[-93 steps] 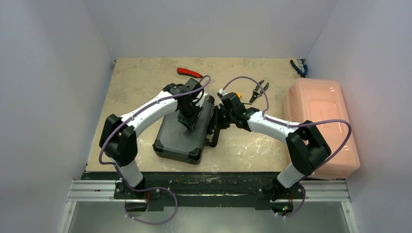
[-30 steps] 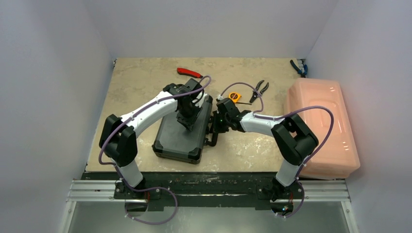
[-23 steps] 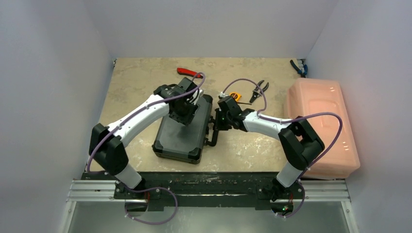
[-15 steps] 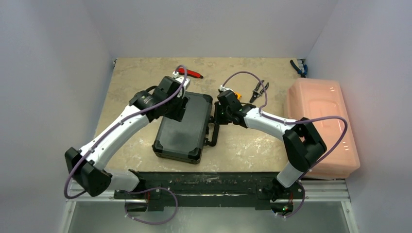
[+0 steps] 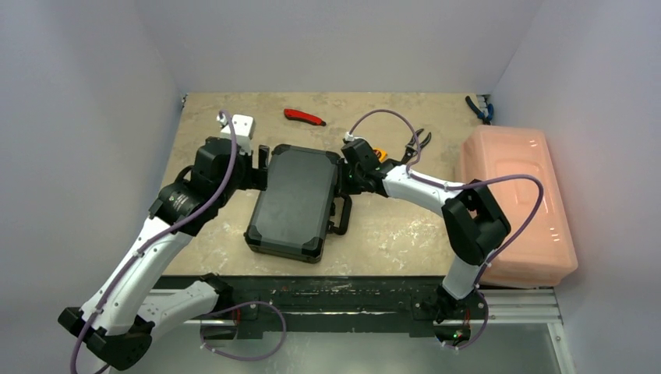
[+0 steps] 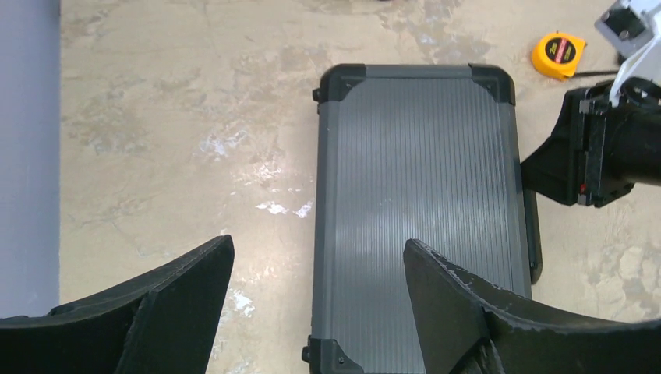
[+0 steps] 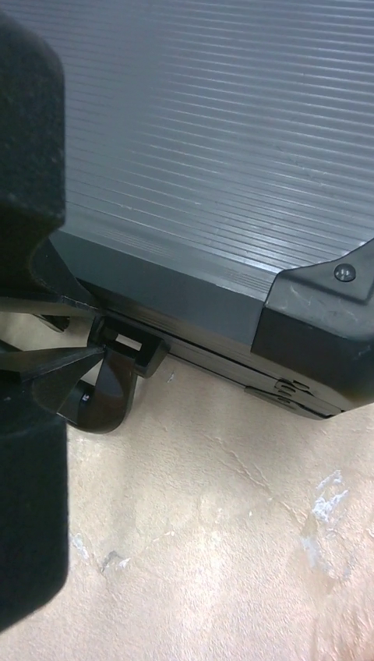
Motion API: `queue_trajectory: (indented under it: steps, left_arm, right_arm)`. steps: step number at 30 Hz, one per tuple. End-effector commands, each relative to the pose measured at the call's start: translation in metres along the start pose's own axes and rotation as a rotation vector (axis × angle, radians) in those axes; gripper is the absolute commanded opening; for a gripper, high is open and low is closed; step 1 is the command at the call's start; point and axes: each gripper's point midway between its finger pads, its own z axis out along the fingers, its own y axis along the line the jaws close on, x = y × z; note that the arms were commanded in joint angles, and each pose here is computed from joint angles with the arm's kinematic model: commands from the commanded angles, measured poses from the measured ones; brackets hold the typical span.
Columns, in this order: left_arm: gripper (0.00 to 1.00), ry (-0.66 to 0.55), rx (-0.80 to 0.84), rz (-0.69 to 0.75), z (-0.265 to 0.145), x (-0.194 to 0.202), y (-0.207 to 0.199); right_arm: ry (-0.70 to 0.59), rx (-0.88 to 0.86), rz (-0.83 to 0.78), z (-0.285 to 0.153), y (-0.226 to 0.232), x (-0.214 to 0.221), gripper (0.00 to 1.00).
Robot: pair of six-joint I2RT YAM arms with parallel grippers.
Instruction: Pack up texas hold em set
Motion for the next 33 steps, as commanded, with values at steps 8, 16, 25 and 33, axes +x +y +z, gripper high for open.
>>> queue_trajectory:
  steps: [8, 16, 25, 33]
  left_arm:
    - [0.78, -0.122, -0.039, -0.086, -0.008, -0.023, 0.021]
    - [0.77, -0.146, -0.055, -0.104, -0.013, -0.026, 0.028]
    - [0.77, -0.173, -0.105, -0.135, -0.019, -0.028, 0.045]
    - [0.77, -0.219, -0.126, -0.137, -0.023, -0.031, 0.052]
  right_arm:
    - [0.001, -0.174, -0.114, -0.005, 0.070, -0.005, 0.33]
    - [0.029, -0.295, -0.117, 0.008, 0.130, 0.004, 0.34]
    - [0.088, -0.572, -0.077, 0.042, 0.265, 0.013, 0.35]
    - [-0.053, -0.633, -0.118, 0.011, 0.288, -0.021, 0.43]
